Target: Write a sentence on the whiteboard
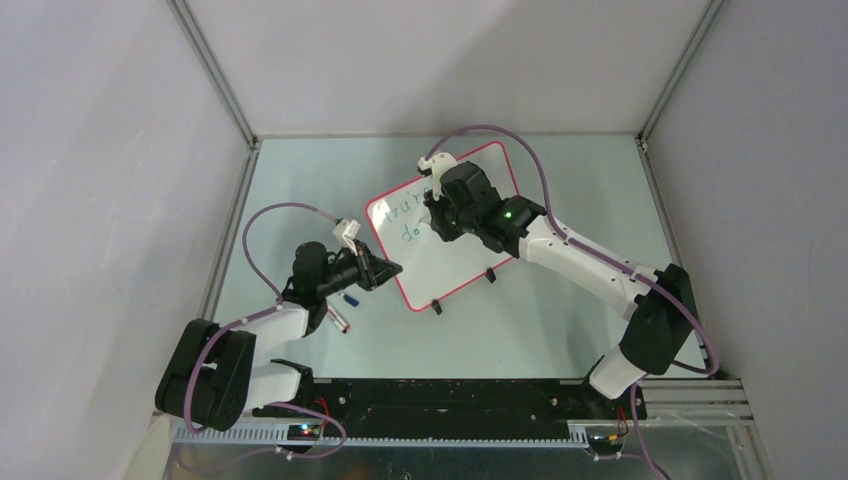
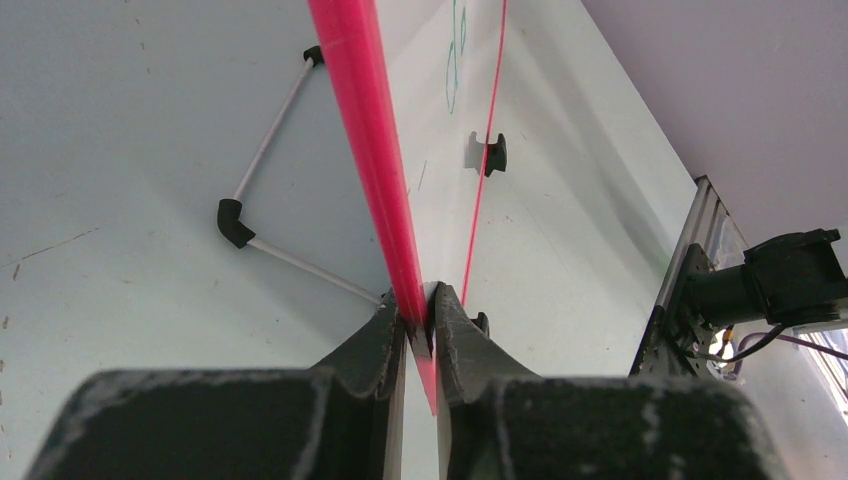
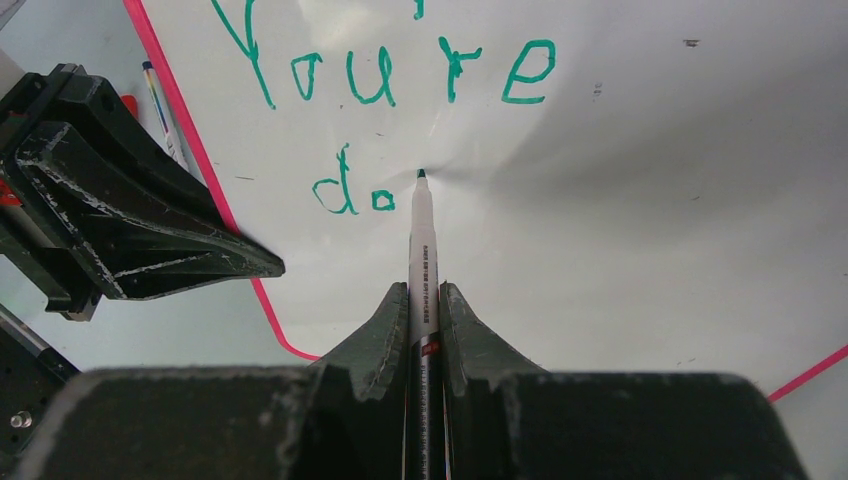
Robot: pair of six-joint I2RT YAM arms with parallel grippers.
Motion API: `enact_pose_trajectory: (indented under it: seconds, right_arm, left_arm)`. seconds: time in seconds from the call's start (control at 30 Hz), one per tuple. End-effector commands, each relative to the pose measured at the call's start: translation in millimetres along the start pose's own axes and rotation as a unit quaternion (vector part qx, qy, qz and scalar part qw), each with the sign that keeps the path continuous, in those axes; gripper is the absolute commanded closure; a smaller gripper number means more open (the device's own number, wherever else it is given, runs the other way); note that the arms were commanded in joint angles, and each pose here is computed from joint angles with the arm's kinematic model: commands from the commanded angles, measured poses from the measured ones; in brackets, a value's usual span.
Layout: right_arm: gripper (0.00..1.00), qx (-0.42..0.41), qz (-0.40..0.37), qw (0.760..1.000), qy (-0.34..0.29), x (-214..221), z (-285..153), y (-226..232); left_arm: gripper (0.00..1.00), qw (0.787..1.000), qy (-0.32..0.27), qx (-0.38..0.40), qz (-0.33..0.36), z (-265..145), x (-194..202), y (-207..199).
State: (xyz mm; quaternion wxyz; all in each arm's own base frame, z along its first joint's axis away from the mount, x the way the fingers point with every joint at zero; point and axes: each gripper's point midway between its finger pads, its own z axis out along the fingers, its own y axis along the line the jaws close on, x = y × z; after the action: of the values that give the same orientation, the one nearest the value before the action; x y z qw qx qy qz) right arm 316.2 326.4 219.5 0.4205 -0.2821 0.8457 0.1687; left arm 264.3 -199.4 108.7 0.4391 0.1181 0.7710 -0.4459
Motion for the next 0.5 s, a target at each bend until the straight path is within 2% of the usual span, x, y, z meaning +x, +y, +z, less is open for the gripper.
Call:
enact_pose_trajectory:
  seconds: [0.0, 0.47]
  right_arm:
    - [1.00, 0.001, 0.006, 0.999, -0.052, -28.6, -22.9, -2.5]
    - [1.00, -0.001, 0.006, 0.999, -0.033, -10.3, -19.3, -1.5]
  left_arm:
    - [0.93, 0.999, 0.009, -0.042, 0.027, -0.4, 5.5, 19.1]
    - [0.93, 0.999, 0.009, -0.041, 0.027, -0.3, 5.3, 18.7]
